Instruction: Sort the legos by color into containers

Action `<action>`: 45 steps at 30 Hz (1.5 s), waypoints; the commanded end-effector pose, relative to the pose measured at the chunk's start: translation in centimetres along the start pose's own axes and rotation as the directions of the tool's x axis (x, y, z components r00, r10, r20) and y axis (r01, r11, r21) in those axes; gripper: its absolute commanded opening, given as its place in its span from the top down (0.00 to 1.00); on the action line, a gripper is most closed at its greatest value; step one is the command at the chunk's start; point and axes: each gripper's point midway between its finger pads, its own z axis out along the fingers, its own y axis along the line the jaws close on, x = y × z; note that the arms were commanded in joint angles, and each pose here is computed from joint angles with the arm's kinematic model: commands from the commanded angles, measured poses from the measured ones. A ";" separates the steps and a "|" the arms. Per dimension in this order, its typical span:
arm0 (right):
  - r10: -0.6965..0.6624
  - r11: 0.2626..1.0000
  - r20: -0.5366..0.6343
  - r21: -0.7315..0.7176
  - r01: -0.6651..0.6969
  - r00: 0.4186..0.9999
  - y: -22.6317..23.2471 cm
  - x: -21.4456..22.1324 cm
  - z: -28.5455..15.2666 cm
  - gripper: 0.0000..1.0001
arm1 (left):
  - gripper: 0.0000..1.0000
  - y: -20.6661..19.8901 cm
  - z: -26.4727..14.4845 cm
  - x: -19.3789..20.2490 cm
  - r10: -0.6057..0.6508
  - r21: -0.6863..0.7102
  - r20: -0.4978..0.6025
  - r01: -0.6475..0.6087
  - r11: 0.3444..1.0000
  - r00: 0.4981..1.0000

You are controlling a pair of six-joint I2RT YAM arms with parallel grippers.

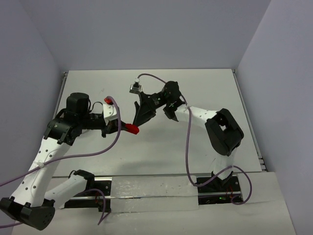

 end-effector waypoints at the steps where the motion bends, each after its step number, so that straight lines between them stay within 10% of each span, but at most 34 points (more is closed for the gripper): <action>1: -0.063 0.990 0.168 0.134 0.041 0.984 -2.2 -3.9 -3.5 0.00 | 1.00 1.4 -2.6 1.7 0.002 -0.149 -0.146 -0.024 0.988 0.989; 9: -0.146 0.771 0.270 0.633 -0.062 0.952 -8.5 -5.1 -9.4 0.00 | 1.00 7.3 -9.7 6.8 -0.058 -0.422 -0.472 -0.168 0.891 0.880; 18: -0.191 0.705 0.235 0.708 -0.033 0.953 -9.1 -5.1 -10.7 0.00 | 1.00 12.3 -19.0 12.5 -0.143 -0.518 -0.720 -0.389 0.761 0.679; 27: -0.235 0.591 0.229 0.805 -0.048 0.945 -9.9 -5.5 -12.7 0.00 | 1.00 15.3 -21.1 15.1 -0.193 -0.522 -0.760 -0.407 0.750 0.620; 45: -0.217 0.602 0.223 0.797 -0.050 0.951 -10.4 -5.3 -12.6 0.00 | 0.97 17.3 -20.1 19.7 -0.203 -0.480 -0.782 -0.361 0.799 0.590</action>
